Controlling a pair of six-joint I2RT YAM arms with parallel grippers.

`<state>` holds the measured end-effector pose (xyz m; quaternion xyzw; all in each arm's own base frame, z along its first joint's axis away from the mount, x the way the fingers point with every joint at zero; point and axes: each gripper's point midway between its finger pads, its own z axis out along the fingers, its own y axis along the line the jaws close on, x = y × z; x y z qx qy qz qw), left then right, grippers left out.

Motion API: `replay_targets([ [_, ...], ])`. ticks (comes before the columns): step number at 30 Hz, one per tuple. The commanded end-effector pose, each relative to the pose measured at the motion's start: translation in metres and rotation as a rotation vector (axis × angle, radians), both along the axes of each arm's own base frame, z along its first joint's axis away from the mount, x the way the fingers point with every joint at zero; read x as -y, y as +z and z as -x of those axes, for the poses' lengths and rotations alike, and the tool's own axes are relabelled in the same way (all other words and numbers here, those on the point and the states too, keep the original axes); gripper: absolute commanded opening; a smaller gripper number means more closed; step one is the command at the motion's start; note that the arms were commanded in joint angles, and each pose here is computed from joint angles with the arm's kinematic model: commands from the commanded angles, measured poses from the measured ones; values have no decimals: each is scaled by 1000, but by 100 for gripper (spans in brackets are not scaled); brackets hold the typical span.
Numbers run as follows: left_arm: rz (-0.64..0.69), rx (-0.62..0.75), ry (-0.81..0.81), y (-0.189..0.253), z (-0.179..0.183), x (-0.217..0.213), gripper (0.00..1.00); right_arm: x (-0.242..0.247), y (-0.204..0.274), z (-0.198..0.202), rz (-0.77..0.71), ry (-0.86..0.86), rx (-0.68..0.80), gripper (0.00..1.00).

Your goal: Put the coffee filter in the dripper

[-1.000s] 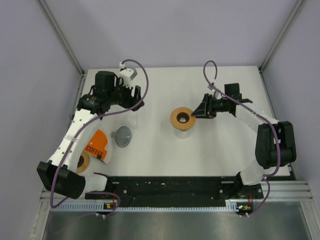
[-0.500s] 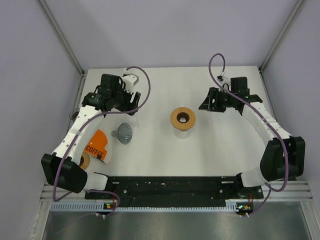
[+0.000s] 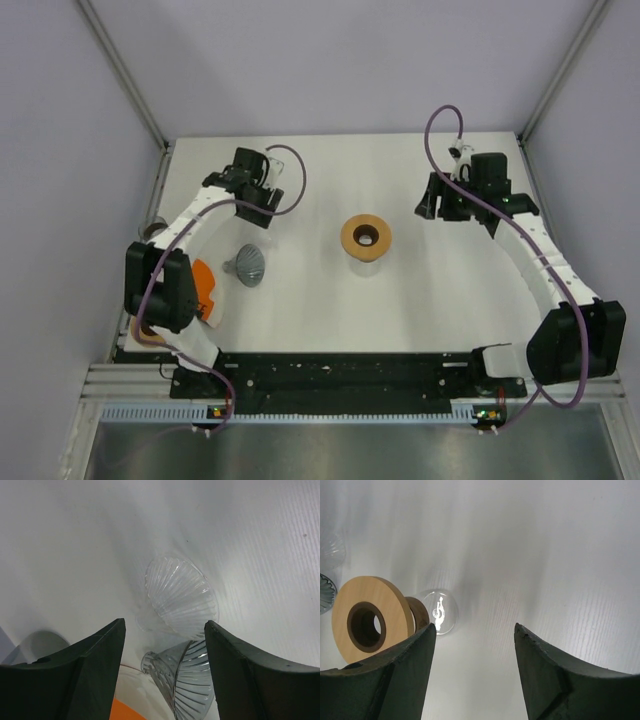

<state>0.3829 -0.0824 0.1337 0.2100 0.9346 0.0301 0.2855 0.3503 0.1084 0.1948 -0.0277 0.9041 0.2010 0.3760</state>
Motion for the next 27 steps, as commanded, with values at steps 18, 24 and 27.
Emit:
replay_targets([
  [18,-325,-106,24,-46,0,-33,32,5,8,3,34,25,59,64],
  [24,-340,-133,19,-58,-3,-33,0,5,14,7,35,33,80,64],
  [27,-313,-86,26,-44,-12,-29,0,4,16,7,35,35,86,64],
])
